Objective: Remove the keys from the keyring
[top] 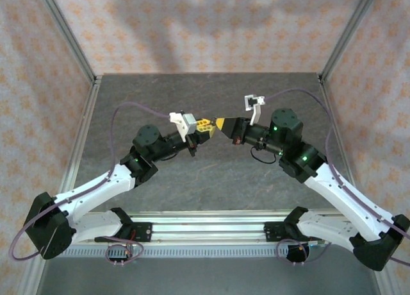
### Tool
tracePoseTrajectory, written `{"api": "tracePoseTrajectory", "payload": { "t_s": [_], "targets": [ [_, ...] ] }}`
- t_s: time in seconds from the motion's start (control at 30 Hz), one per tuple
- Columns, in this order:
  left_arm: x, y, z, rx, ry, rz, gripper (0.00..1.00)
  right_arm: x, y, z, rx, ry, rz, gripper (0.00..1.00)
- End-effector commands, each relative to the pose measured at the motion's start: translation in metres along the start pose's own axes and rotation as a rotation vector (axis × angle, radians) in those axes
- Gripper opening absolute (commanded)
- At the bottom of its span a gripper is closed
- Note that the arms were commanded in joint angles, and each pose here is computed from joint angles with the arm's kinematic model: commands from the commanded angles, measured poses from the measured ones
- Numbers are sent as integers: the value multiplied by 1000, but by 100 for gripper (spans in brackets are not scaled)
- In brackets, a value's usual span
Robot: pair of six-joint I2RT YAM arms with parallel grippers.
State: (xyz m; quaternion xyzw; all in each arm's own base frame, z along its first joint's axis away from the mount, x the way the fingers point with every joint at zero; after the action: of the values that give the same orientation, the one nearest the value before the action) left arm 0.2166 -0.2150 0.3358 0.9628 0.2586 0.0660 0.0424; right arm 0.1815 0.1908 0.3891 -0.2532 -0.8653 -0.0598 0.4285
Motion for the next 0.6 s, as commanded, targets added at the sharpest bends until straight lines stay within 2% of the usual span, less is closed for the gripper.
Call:
{"api": "tracePoseTrajectory", "payload": {
  "t_s": [0.0, 0.27, 0.57],
  "targets": [
    [1, -6, -17, -27, 24, -30, 0, 6, -11, -5, -63, -57, -25, 0],
    [0, -5, -23, 128, -47, 25, 0, 3, -29, 3, -102, -253, -15, 0],
    [-2, -4, -28, 201, -93, 84, 0, 5, -44, 18, -99, -474, -91, 0]
  ]
}}
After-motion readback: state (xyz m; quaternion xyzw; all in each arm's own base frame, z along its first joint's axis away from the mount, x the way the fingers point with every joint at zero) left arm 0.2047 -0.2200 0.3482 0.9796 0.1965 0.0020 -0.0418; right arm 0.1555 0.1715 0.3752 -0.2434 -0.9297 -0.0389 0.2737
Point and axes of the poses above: each hand's point on the last joint's axis, 136 mm out from that joint toward the fingers, its own y axis out along the fingers, its own x axis along the line the jaws close on, z = x × y, the point moved 9 cm from there along -y, back along the fingers, and after that the axes turned 6 degrees about y, right-handed, at the moved point
